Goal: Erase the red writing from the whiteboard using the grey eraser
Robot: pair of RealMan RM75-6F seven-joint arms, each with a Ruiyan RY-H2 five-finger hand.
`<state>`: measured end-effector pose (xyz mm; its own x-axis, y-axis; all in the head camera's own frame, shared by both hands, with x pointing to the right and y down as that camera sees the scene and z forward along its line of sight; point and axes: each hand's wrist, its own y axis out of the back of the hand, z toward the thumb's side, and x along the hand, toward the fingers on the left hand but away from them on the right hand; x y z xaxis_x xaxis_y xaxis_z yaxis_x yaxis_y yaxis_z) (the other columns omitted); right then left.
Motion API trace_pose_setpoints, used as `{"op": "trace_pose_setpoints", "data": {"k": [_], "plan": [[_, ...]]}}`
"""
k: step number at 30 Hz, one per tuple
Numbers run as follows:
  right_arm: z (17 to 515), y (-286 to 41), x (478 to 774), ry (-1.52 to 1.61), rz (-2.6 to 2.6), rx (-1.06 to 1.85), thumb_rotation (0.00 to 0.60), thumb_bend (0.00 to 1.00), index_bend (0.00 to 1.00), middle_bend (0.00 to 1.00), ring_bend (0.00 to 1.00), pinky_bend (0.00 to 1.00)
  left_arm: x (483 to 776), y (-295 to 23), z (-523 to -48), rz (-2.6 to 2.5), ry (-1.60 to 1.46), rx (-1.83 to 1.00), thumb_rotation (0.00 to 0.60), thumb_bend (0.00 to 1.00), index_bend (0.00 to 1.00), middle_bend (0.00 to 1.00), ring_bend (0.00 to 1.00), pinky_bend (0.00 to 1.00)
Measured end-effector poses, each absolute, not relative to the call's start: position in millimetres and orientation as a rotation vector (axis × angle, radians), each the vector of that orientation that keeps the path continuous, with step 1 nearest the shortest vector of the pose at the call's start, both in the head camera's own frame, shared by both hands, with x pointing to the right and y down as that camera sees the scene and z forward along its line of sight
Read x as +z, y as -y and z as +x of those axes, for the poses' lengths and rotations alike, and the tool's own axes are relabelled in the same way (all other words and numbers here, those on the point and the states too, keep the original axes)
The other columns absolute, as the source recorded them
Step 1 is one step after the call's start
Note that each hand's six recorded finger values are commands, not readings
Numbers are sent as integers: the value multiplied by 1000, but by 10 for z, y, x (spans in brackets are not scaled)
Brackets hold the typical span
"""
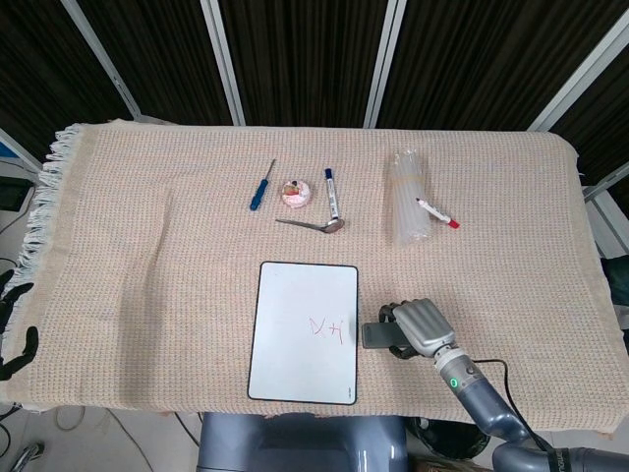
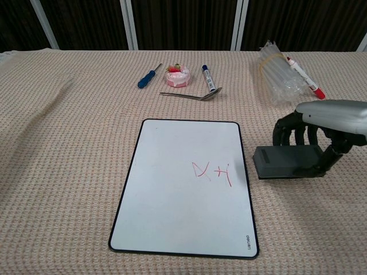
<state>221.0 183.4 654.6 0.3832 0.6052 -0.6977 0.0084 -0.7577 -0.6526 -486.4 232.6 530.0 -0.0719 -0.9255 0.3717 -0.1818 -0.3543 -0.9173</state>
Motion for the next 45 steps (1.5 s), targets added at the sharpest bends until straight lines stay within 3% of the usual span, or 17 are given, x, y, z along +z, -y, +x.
{"op": "trace_pose_setpoints", "data": {"k": [18,33,45], "plan": [[1307,-1434,6865,617,-2155,1354,600,408,488,487,488,516,5310,-2325,-4861,-1580,-1224,-1484,600,490,172,8,0,43],[1113,-1624,7067,612,-2124,1359,600,407,491,498,493,519,5315,-2326,-4856,-1582,-1219,-1483,600,490,172,8,0,43],[1011,-1970,6989,498,-2147,1281,600,407,495,503,497,520,5312,-2324,-4863,-1580,-1216,-1483,600,490,172,8,0,43]]}}
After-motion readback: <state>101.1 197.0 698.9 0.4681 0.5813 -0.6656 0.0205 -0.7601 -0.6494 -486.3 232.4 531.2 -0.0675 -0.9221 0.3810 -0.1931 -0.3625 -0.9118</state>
